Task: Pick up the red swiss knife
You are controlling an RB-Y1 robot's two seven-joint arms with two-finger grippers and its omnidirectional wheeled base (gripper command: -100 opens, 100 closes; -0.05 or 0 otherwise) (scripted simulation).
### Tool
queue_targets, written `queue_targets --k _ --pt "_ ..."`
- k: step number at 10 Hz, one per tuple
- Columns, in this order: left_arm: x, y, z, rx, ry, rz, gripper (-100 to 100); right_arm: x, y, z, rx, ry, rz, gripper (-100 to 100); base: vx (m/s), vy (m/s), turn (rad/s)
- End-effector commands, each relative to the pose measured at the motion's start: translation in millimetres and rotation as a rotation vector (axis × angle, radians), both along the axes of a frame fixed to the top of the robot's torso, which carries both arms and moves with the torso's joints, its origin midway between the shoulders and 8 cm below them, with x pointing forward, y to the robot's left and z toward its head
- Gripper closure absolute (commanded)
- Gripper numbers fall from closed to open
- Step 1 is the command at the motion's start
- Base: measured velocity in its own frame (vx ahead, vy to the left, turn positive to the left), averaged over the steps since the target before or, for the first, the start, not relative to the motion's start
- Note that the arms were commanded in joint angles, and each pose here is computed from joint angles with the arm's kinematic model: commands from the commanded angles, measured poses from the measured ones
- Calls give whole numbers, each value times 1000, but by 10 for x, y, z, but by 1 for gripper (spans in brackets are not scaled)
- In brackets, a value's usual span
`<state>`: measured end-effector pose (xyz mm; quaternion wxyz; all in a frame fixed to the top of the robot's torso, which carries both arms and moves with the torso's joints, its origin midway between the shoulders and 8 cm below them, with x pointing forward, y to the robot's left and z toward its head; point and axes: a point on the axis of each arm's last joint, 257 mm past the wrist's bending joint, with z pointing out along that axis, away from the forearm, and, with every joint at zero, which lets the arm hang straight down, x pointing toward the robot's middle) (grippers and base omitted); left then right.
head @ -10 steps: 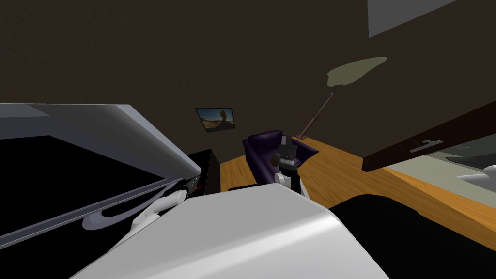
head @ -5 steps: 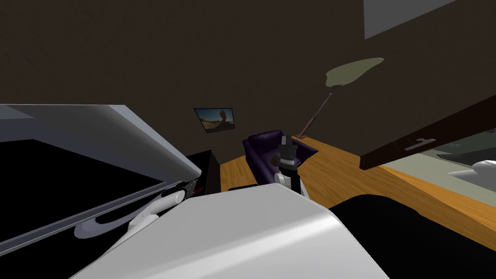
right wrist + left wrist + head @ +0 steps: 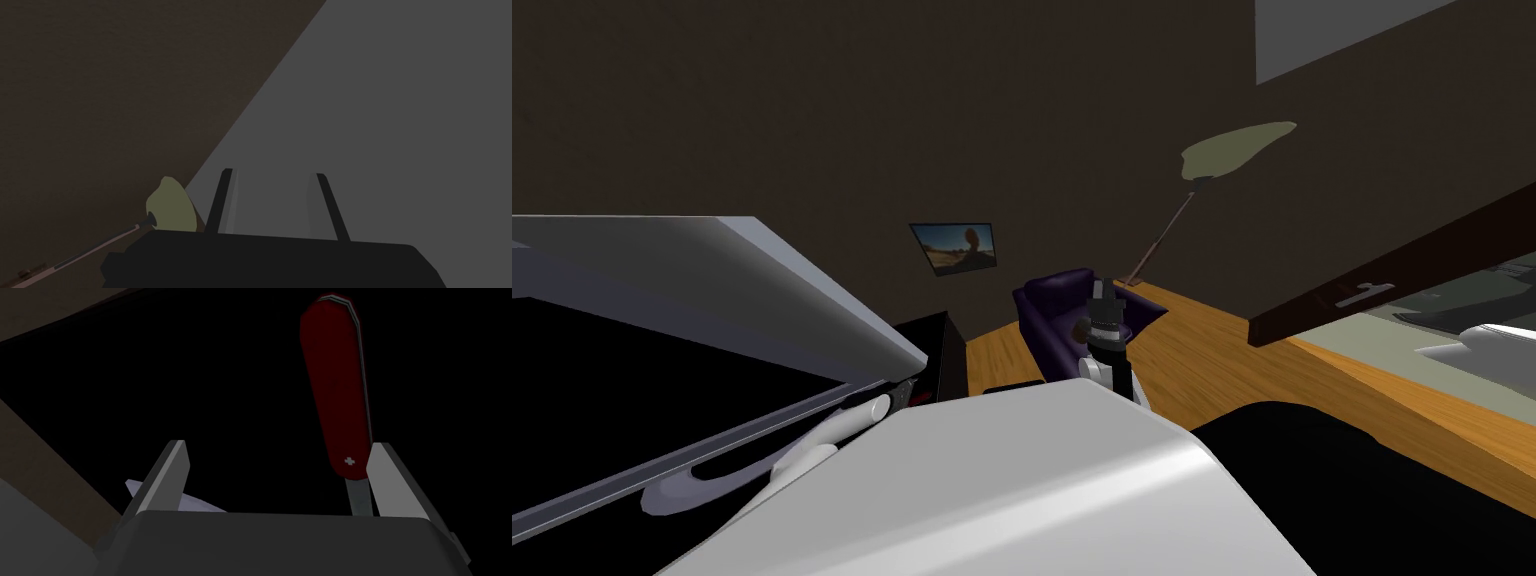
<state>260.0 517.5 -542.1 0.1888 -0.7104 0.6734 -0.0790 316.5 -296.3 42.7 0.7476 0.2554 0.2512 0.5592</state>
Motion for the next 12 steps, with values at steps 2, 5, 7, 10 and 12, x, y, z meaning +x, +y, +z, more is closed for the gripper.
queue_targets --k 2,5,7,10,12 --pt "-179 15 -91 -30 51 41 -100 0 0 0 0 0 0 0 24 33 -40" --pt "-384 18 -179 -69 111 91 -100 0 0 0 0 0 0 0 29 39 -38" --pt "-565 6 -247 -106 162 135 -100 0 0 0 0 0 0 0 41 54 -56" --pt "-762 -24 -312 -147 216 184 -100 0 0 0 0 0 0 0 28 44 -34" --pt "-890 -54 -349 -176 252 217 -100 0 0 0 0 0 0 0 13 20 -19"
